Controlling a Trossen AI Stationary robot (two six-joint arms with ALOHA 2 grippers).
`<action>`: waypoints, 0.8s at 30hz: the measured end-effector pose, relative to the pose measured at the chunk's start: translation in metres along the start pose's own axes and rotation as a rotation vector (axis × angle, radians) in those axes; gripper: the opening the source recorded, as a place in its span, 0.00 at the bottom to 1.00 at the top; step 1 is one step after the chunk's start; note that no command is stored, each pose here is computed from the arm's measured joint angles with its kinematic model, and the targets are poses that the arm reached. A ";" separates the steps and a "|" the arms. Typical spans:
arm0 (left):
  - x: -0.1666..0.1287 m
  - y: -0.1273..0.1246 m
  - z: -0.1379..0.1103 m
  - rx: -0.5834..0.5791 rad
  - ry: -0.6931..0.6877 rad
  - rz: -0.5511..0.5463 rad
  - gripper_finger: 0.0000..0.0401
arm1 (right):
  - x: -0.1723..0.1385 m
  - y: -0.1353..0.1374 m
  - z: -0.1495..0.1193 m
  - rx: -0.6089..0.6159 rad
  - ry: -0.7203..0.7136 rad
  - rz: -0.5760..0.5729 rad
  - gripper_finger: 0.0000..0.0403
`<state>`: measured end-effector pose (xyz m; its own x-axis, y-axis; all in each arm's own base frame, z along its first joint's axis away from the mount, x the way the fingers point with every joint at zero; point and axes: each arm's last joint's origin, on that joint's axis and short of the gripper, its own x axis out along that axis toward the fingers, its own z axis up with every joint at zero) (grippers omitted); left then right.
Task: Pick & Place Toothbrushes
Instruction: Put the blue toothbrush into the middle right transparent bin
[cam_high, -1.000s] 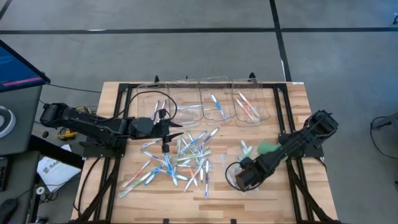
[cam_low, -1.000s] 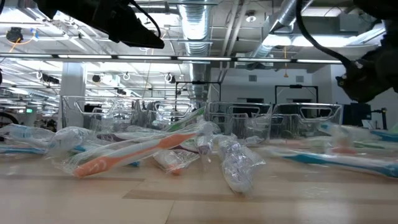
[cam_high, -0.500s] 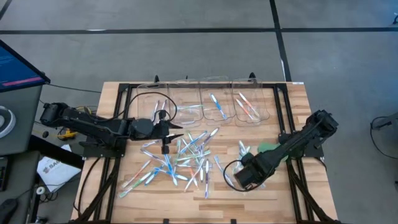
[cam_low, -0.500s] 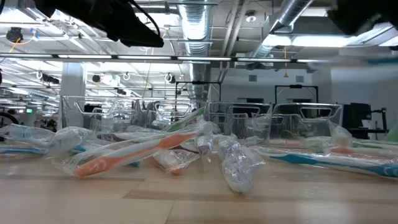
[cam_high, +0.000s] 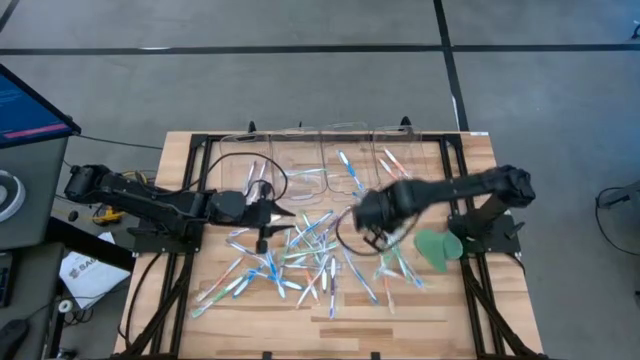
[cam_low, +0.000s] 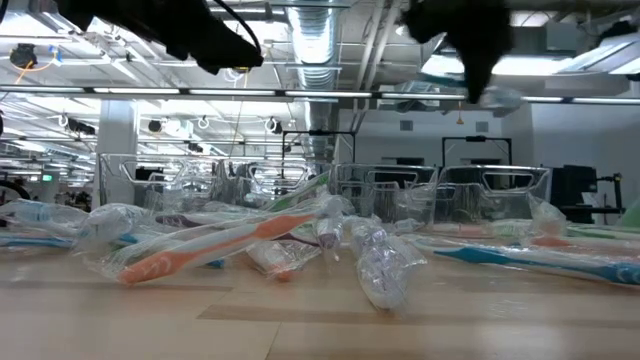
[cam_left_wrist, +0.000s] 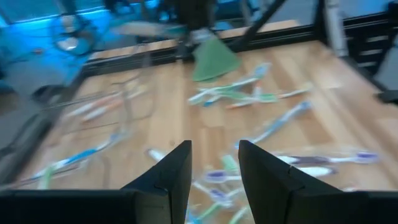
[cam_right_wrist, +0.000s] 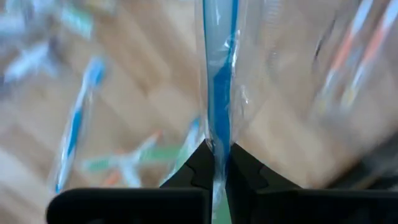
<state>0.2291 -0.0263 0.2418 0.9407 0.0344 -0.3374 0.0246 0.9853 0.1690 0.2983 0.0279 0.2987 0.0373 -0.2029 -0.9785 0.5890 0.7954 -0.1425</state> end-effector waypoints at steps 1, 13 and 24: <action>0.000 -0.001 0.000 -0.001 -0.003 -0.023 0.31 | 0.001 -0.008 0.010 -0.004 -0.018 0.002 0.03; 0.000 -0.003 -0.001 -0.126 0.013 -0.090 0.31 | 0.011 -0.091 0.101 0.010 -0.341 0.026 0.03; -0.002 -0.011 -0.004 -0.146 0.047 -0.122 0.31 | 0.086 -0.120 0.135 0.076 -0.122 0.050 0.05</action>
<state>0.2260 -0.0364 0.2369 0.9168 -0.0828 -0.3906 0.0852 0.9963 -0.0111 0.3401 -0.1617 0.2516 0.1630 -0.2354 -0.9581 0.6430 0.7619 -0.0777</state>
